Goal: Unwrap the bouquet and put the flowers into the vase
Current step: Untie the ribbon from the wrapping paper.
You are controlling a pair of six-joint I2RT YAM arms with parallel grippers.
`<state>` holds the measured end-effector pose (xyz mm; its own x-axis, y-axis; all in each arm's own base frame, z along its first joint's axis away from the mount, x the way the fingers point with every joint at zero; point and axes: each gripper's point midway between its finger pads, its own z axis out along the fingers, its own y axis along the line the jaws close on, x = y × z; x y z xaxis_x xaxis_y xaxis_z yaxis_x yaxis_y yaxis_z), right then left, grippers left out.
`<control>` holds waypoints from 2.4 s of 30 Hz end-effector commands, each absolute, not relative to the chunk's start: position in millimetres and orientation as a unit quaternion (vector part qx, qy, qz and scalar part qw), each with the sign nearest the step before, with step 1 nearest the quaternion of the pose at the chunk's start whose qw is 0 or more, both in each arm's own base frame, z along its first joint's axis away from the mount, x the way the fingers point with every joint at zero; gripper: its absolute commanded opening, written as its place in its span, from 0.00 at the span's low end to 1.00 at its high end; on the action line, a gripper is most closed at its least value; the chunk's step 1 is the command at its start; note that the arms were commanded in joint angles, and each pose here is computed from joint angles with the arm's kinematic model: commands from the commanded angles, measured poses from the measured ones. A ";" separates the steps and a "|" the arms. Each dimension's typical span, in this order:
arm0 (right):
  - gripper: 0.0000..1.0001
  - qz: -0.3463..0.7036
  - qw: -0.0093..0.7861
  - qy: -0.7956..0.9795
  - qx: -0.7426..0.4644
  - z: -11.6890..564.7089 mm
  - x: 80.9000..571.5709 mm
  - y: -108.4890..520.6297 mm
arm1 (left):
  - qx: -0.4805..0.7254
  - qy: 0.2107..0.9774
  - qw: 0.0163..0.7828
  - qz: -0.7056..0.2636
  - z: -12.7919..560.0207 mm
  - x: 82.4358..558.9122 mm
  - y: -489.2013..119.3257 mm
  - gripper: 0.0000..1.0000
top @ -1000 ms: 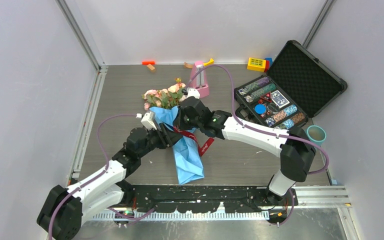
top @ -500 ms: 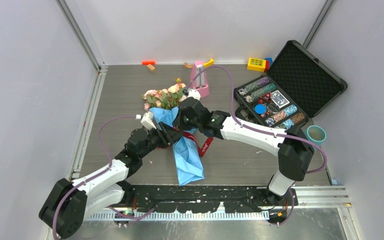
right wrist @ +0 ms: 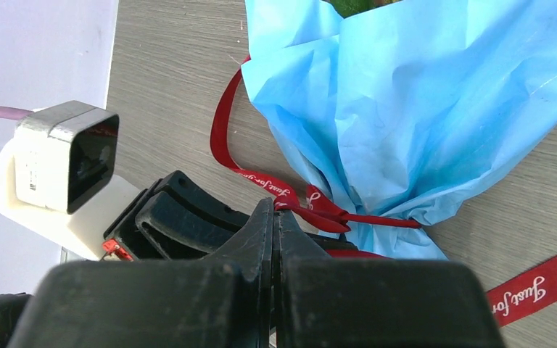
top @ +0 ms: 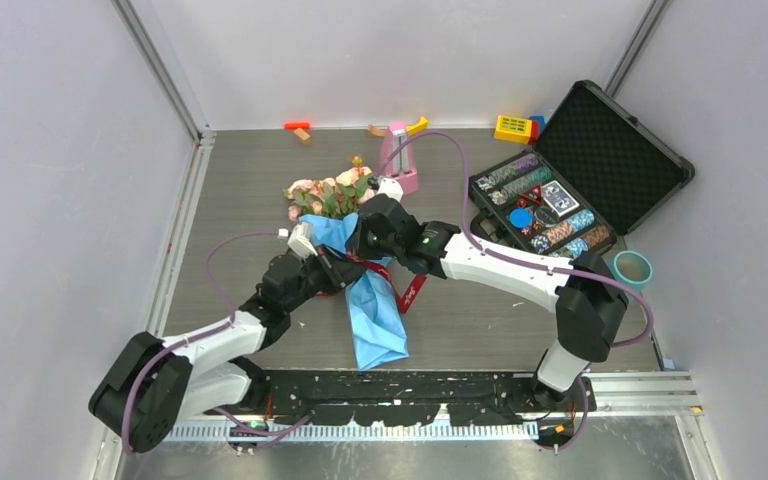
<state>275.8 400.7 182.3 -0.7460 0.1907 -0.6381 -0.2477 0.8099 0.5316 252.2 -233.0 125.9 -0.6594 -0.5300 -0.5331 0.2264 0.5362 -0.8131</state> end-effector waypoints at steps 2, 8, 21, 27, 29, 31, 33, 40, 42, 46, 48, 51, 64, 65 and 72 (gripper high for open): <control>0.00 0.314 0.400 0.861 -0.005 205.0 288.1 397.4 | -0.078 0.754 0.439 -0.482 163.9 262.4 -237.0 0.00; 0.00 0.292 0.414 0.862 -0.011 203.0 290.4 378.6 | -0.054 0.787 0.431 -0.438 157.2 250.9 -225.2 0.00; 0.00 0.313 0.407 0.858 0.007 211.4 297.7 378.5 | -0.004 0.755 0.427 -0.497 171.7 232.0 -239.0 0.45; 0.00 0.319 0.406 0.856 0.010 213.3 298.1 381.1 | -0.025 0.753 0.422 -0.504 166.6 244.9 -245.7 0.69; 0.00 0.324 0.403 0.856 0.012 214.7 297.4 382.8 | -0.028 0.757 0.417 -0.502 163.5 251.1 -249.9 0.73; 0.00 0.329 0.399 0.856 0.015 214.5 296.4 384.3 | -0.029 0.756 0.419 -0.502 162.6 257.0 -252.9 0.76; 0.00 0.333 0.393 0.857 0.018 213.0 295.6 386.8 | -0.030 0.751 0.423 -0.507 162.9 262.0 -256.2 0.79; 0.00 0.332 0.395 0.856 0.024 213.9 295.8 385.2 | -0.027 0.733 0.436 -0.522 175.3 268.9 -261.4 0.79; 0.00 0.330 0.395 0.857 0.023 213.6 295.6 384.7 | -0.030 0.732 0.440 -0.519 175.1 269.9 -260.1 0.79; 0.00 0.338 0.386 0.858 0.021 214.7 292.7 387.8 | -0.037 0.742 0.444 -0.501 168.8 275.5 -256.9 0.77; 0.00 0.343 0.382 0.858 0.022 215.1 291.0 389.0 | -0.038 0.744 0.447 -0.496 167.5 278.7 -256.7 0.73; 0.00 0.346 0.377 0.859 0.023 214.5 289.3 389.5 | -0.038 0.740 0.460 -0.488 171.8 284.8 -255.8 0.61; 0.00 0.365 0.364 0.856 0.032 213.1 283.2 398.3 | -0.053 0.746 0.476 -0.463 167.8 295.7 -250.1 0.18; 0.00 0.365 0.364 0.856 0.031 212.8 283.1 398.4 | -0.052 0.746 0.476 -0.463 168.2 295.5 -250.1 0.14; 0.04 0.339 0.389 0.857 0.015 213.3 287.5 383.8 | -0.033 0.787 0.455 -0.416 159.3 279.3 -235.6 0.00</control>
<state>286.4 385.1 176.9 -0.7532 0.2635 -0.6027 -0.1766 0.8016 0.5712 280.2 -246.2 142.1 -0.6153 -0.4700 -0.6329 0.3141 0.5902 -0.7436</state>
